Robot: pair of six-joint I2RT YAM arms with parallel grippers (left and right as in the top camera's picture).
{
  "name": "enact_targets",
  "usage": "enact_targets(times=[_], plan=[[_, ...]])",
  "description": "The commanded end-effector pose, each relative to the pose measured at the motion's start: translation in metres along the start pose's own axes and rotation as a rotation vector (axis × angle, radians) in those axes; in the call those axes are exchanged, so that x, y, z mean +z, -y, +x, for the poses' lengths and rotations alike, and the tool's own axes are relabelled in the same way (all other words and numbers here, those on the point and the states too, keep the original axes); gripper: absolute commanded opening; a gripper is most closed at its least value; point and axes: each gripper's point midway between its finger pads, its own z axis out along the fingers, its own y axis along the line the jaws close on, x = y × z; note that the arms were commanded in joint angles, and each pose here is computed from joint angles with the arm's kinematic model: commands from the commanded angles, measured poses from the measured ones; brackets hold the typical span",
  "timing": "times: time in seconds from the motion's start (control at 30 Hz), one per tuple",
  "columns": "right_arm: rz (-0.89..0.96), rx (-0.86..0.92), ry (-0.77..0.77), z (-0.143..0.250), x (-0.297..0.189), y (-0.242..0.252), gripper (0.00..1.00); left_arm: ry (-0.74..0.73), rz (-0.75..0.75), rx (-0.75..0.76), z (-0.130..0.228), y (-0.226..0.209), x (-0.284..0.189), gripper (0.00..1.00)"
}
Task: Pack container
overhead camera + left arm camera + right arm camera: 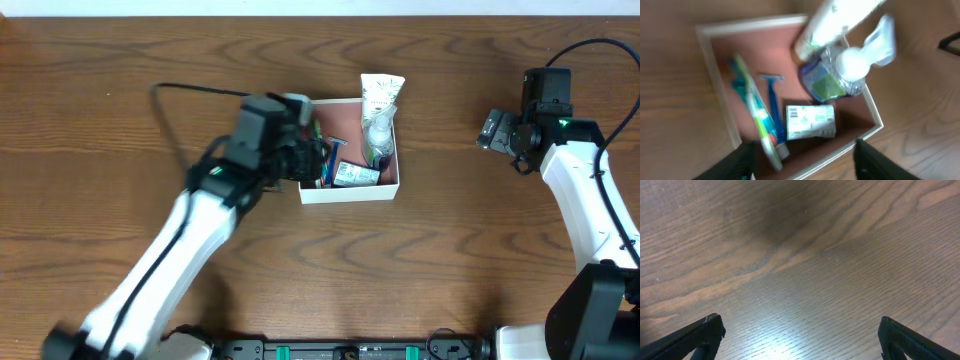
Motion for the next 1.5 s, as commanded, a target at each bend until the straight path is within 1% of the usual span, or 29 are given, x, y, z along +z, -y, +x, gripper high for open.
enact_targets(times=[0.0, 0.07, 0.1, 0.23, 0.3, 0.37, 0.47, 0.57, 0.63, 0.8, 0.87, 0.97, 1.17, 1.3, 1.47], plan=[[0.007, 0.021, 0.006, -0.003, -0.001, 0.003, 0.99, 0.147, -0.088, 0.007, -0.025, -0.008, -0.052, 0.78], [0.007, 0.021, 0.006, -0.003, -0.001, 0.003, 0.99, 0.198, -0.127, 0.008, -0.027, -0.011, -0.078, 0.91], [0.007, 0.021, 0.006, -0.003, -0.001, 0.003, 0.99, 0.227, -0.146, 0.01, -0.026, -0.011, -0.094, 0.95], [0.007, 0.021, 0.006, -0.003, -0.001, 0.003, 0.99, 0.318, -0.246, 0.027, -0.022, -0.021, -0.141, 0.96], [0.007, 0.021, 0.006, -0.003, -0.001, 0.003, 0.99, 0.373, -0.372, 0.077, -0.019, -0.036, -0.17, 0.98], [0.008, 0.021, 0.006, -0.003, -0.001, 0.003, 0.99, 0.421, -0.455, 0.076, -0.013, -0.047, -0.197, 0.98], [0.007, 0.021, 0.006, -0.003, -0.001, 0.003, 0.99, 0.426, -0.479, 0.072, 0.012, -0.05, -0.223, 0.98], [0.007, 0.021, 0.006, -0.003, -0.001, 0.003, 0.99, 0.406, -0.483, 0.073, 0.036, -0.053, -0.238, 0.98], [0.007, 0.021, 0.006, -0.003, -0.001, 0.003, 0.99, 0.391, -0.489, 0.072, 0.049, -0.055, -0.244, 0.98], [0.007, 0.021, 0.006, -0.003, -0.001, 0.003, 0.99, 0.273, -0.522, 0.073, 0.087, -0.066, -0.246, 0.98], [0.007, 0.021, 0.006, -0.003, -0.001, 0.003, 0.99, 0.227, -0.534, 0.073, 0.098, -0.069, -0.245, 0.98], [0.007, 0.021, 0.006, -0.003, -0.001, 0.003, 0.99, 0.197, -0.542, 0.073, 0.105, -0.072, -0.244, 0.98], [0.007, 0.021, 0.006, -0.003, -0.001, 0.003, 0.99, 0.196, -0.542, 0.073, 0.105, -0.072, -0.243, 0.98], [0.008, 0.021, 0.006, -0.003, -0.001, 0.003, 0.99, 0.261, -0.525, 0.072, 0.09, -0.069, -0.238, 0.98], [0.007, 0.021, 0.006, -0.003, -0.001, 0.003, 0.99, 0.333, -0.525, -0.003, 0.079, -0.08, -0.221, 0.98]])
